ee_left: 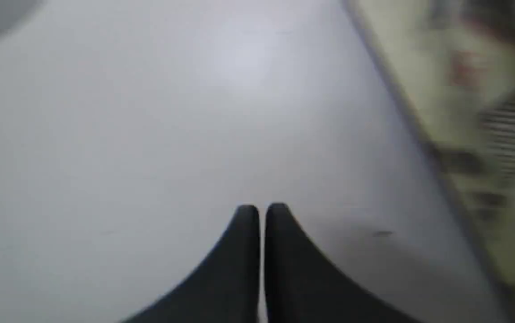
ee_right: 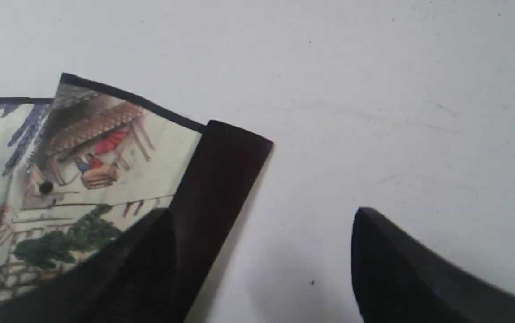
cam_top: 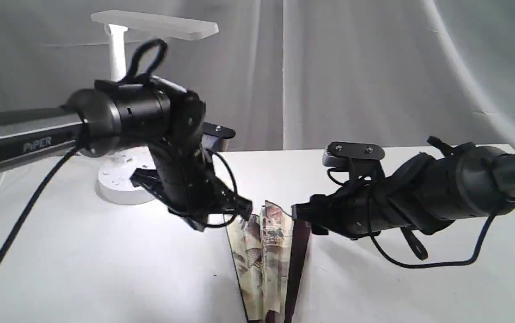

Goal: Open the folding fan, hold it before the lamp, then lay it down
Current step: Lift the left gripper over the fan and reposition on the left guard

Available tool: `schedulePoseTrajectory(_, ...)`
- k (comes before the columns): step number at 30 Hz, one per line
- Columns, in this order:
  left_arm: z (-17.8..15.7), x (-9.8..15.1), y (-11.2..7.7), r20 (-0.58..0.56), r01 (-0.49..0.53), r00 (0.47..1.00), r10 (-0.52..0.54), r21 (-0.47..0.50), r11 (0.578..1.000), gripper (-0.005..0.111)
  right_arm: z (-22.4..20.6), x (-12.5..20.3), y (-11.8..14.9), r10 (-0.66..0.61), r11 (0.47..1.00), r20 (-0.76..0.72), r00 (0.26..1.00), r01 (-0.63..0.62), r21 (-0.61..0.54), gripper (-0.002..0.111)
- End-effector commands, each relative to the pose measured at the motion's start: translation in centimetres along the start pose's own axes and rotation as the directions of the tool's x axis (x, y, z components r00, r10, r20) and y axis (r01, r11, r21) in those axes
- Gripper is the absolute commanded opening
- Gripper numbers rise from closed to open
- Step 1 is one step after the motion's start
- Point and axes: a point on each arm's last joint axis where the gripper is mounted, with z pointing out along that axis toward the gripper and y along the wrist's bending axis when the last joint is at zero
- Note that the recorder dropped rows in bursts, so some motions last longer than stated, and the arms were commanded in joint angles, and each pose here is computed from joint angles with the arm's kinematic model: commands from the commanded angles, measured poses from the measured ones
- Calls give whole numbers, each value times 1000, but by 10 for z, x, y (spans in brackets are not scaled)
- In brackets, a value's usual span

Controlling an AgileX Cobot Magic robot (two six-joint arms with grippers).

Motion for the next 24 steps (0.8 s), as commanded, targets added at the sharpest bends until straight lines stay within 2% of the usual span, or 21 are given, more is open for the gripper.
schedulePoseTrajectory(1, -18, -15, -7, 101, -40, 995, 22, 181, 983, 0, -1, 1, 2, -15, 1000, -10, 1000, 15, -9, 57)
schedulePoseTrajectory(6, -2, -17, -17, 143, -88, 988, 67, 147, 985, 0, -1, 0, -5, 11, 1000, -16, 1000, -11, -7, 57)
schedulePoseTrajectory(11, 18, -19, -34, 180, -120, 979, 92, 151, 981, 0, -4, -1, -28, 84, 997, -42, 996, -84, 2, 57)
schedulePoseTrajectory(14, 21, -19, -36, 185, -128, 978, 100, 149, 981, 0, -5, 0, -41, 125, 992, -40, 991, -124, 24, 57)
schedulePoseTrajectory(18, 19, -20, -37, 199, -139, 974, 107, 152, 979, 0, -5, 0, -43, 141, 990, -39, 989, -140, 27, 57)
schedulePoseTrajectory(24, 15, -24, -59, 298, -231, 938, 179, 149, 962, 0, -5, 0, -43, 143, 989, -39, 989, -142, 27, 57)
